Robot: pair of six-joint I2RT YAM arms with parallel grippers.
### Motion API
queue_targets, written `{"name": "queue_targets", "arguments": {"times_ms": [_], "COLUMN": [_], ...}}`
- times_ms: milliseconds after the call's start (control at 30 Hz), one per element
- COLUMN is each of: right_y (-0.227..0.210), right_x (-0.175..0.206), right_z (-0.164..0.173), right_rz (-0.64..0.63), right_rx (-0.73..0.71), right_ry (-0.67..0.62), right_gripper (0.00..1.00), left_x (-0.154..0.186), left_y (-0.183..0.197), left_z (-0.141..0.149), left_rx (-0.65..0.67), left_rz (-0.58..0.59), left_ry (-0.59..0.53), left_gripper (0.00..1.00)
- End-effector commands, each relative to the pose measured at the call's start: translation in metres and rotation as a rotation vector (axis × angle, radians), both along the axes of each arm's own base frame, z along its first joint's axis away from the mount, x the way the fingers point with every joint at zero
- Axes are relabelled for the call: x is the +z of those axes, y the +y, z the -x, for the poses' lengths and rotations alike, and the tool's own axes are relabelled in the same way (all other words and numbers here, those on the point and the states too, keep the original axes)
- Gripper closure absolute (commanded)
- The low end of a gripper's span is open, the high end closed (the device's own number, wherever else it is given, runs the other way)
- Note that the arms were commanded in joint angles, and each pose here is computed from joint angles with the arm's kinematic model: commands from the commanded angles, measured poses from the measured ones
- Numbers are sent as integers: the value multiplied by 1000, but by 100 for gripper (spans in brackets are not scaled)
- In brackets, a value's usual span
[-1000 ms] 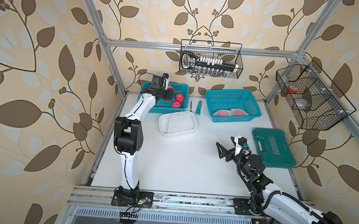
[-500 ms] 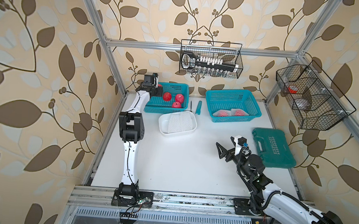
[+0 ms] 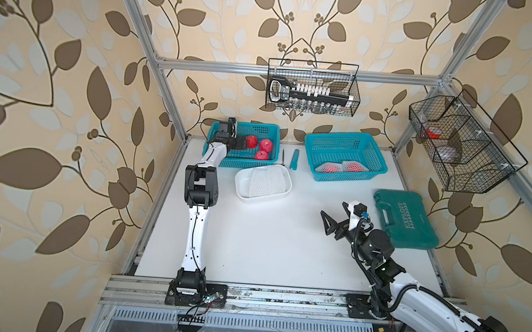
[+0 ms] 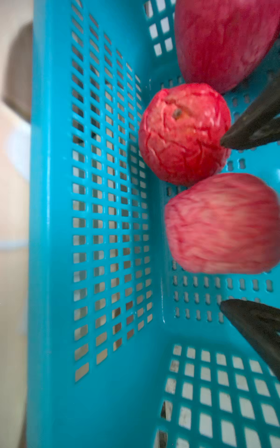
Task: Remove foam nets from apples
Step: Place the apple in the basket, then pick up the apple from the basket.
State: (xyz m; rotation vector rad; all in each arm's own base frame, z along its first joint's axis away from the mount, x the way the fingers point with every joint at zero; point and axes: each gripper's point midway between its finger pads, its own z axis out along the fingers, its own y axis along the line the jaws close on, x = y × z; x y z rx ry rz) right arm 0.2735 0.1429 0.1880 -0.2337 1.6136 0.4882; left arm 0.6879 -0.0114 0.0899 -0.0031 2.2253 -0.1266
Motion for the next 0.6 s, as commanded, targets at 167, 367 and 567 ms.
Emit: {"name": "queue_targets", "arguments": {"times_ms": [167, 367, 567], "right_y": [-14, -4, -21], "right_x": [9, 26, 75], "right_z": [-23, -65, -105], "right_rz": [-44, -87, -171], "right_rx": [-139, -122, -193], "right_ry": [31, 194, 146], "right_gripper": [0, 1, 0], "left_x": [149, 213, 245], "left_y": [5, -4, -27], "left_z": [22, 65, 123], "left_rx": [45, 29, -6], "left_rz": [-13, 78, 281], "left_ry": [-231, -336, -393], "left_gripper": [1, 1, 1]}}
